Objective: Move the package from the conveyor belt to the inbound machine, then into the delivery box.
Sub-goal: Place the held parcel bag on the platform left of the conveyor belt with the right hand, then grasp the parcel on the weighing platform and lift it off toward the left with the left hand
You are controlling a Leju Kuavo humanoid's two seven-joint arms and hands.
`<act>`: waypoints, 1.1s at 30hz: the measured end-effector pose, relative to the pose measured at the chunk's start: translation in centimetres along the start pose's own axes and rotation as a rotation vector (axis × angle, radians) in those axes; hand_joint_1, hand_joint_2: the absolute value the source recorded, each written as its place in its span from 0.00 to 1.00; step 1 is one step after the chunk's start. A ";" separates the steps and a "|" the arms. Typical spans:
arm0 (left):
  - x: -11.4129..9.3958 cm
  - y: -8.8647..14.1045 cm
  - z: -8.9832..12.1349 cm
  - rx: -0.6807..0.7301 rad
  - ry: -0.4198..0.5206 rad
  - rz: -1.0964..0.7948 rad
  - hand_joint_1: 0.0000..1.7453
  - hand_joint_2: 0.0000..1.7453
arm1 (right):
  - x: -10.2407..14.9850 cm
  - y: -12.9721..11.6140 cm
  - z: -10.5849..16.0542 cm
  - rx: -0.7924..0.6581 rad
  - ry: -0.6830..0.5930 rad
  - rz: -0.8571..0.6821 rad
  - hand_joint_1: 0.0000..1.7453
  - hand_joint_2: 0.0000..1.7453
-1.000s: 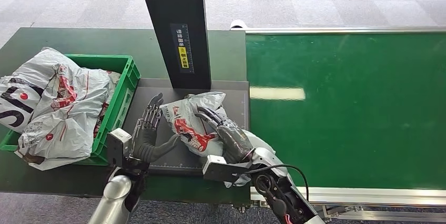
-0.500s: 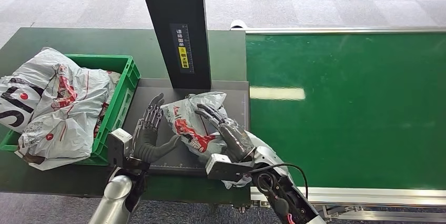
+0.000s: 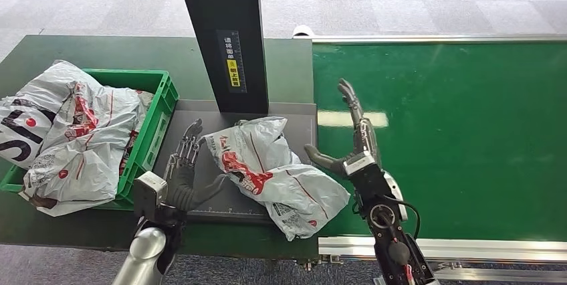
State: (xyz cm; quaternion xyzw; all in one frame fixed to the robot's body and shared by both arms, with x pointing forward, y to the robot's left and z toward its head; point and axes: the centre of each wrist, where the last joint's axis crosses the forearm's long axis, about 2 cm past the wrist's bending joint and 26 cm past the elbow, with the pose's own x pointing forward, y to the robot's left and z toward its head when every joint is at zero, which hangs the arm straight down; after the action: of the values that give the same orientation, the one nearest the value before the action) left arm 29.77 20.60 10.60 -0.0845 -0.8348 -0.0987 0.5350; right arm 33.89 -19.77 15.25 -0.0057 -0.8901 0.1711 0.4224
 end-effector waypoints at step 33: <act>-0.1 -6.6 -6.8 -0.768 0.086 -1.009 0.00 1.00 | -2.6 -4.1 0.7 -0.238 0.269 0.149 0.00 1.00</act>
State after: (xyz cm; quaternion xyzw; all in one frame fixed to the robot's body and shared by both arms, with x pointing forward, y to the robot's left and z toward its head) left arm 34.21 12.51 12.79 0.1377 -0.6547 -0.6342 0.3874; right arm 35.53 -24.23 14.15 -0.1441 -0.8368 0.0931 0.5200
